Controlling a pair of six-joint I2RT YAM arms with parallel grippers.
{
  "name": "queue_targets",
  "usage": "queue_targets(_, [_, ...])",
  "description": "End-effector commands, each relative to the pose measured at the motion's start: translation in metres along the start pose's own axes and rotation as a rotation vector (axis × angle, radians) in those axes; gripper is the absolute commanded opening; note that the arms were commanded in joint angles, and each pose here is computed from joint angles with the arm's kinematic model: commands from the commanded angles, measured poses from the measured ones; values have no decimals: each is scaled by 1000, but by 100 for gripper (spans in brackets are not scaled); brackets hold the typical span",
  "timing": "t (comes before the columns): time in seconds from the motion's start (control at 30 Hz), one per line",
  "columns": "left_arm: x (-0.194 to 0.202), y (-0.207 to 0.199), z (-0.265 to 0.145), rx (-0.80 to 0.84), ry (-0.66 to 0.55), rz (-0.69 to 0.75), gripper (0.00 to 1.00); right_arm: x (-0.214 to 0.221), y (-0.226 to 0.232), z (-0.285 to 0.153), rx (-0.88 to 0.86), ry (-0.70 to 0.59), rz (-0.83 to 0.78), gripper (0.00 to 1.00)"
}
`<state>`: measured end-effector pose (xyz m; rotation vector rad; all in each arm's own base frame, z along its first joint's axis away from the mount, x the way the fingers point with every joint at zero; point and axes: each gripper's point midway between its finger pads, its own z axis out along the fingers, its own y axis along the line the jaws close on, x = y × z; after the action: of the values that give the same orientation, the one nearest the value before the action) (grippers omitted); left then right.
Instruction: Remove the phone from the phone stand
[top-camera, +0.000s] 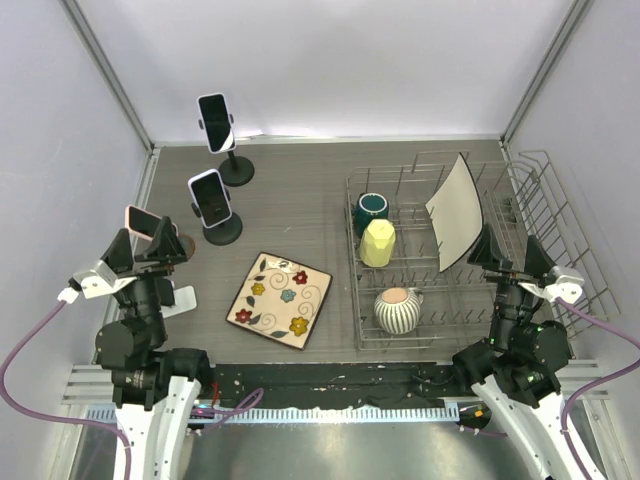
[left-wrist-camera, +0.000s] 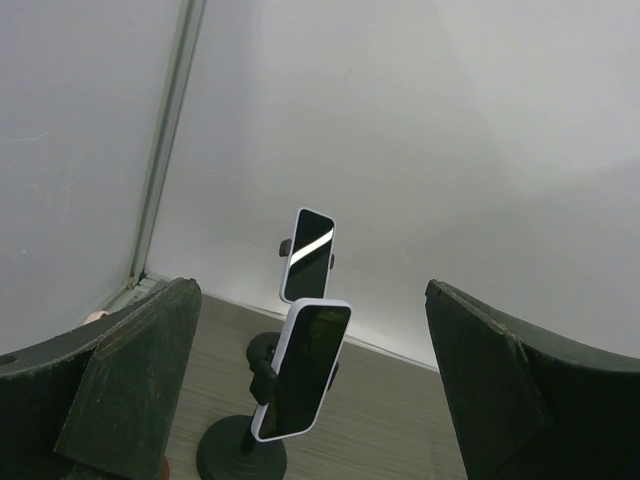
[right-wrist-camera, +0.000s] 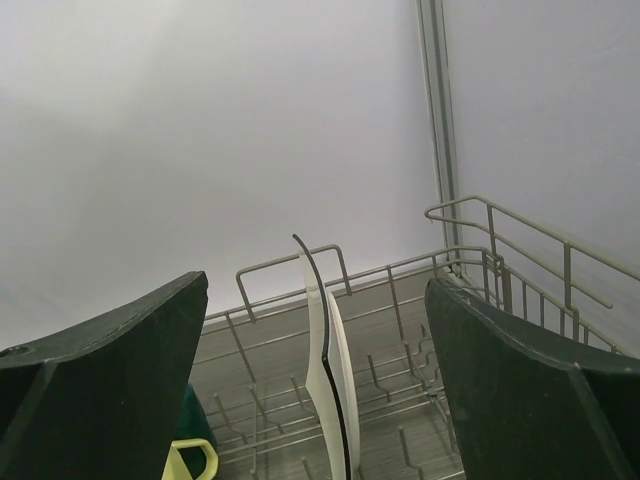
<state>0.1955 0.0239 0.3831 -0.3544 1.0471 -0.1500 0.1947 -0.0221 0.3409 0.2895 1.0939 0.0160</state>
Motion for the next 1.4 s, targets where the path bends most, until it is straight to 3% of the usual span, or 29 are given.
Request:
queue_targets(0.0, [-2,-7,7,25,1,-6,100,-19,1,0,-8,-46,38,96])
queue_targets(0.17, [4,-10,11,33,42,1,100,-27,5,-1,-28,-44,100,96])
queue_targets(0.3, [7,-13,12,46,64,4,100,-34,15,6,-42,49,112,96])
queue_targets(0.63, [7,-17,13,55,86,2,100,-16,68,26,-206,494,-88,96])
queue_targets(0.9, [8,-18,12,56,99,-14,100,41,112,37,-304,841,-187,96])
queue_targets(1.1, [7,-18,9,54,104,-14,100,68,138,78,-243,872,-186,96])
queue_targets(1.23, [5,-18,5,61,96,-10,100,103,158,109,-226,923,-223,96])
queue_targets(1.37, [3,-18,3,65,89,-9,100,160,148,142,-125,997,-286,96])
